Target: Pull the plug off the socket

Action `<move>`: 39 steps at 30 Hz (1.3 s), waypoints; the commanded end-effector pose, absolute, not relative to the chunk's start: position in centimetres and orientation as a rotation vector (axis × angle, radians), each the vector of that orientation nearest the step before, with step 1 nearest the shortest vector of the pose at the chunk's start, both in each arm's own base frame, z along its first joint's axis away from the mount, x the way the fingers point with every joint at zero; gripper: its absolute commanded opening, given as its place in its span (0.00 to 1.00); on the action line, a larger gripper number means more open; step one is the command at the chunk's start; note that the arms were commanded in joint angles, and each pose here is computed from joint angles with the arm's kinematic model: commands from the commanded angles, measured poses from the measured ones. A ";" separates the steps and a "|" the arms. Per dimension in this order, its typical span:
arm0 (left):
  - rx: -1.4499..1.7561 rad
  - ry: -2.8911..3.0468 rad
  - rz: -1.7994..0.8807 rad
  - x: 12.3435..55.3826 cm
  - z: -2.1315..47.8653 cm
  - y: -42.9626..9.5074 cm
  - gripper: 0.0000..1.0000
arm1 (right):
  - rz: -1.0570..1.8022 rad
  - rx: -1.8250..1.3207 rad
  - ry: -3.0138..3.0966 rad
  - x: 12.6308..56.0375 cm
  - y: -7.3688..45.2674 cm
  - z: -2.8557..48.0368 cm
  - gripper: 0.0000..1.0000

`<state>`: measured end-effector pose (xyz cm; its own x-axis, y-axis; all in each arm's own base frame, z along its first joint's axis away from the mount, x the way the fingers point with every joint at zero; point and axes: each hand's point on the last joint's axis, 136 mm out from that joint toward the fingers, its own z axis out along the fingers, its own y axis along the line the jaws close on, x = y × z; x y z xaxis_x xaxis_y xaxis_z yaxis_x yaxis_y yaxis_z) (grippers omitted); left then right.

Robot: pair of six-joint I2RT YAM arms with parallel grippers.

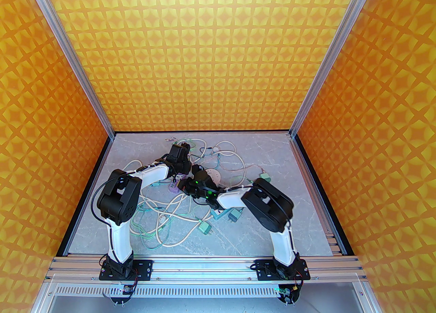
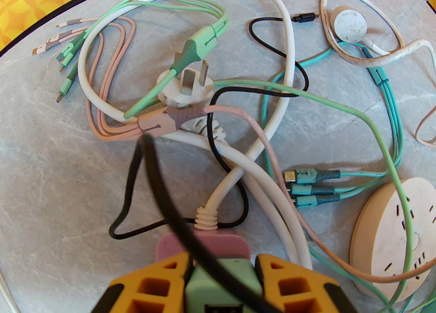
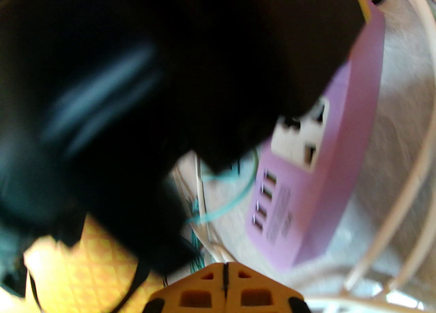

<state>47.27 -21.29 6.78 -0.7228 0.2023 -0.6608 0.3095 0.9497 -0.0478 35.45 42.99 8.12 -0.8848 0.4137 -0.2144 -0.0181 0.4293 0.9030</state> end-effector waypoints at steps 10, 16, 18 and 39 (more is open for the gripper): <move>0.341 2.428 -0.162 47.9 6.9 -20.7 0.14 | 1.274 0.570 2.453 36.5 42.8 1.6 0.00; 0.327 2.428 -0.165 48.1 8.2 -20.7 0.14 | 1.146 0.656 2.549 35.6 41.3 -1.1 0.00; 0.323 2.426 -0.167 48.2 8.8 -20.7 0.14 | 1.122 0.671 2.572 35.4 41.1 -1.7 0.00; 0.110 2.345 -0.204 48.6 17.3 -15.2 0.11 | 1.142 0.338 2.465 37.0 42.6 6.1 0.08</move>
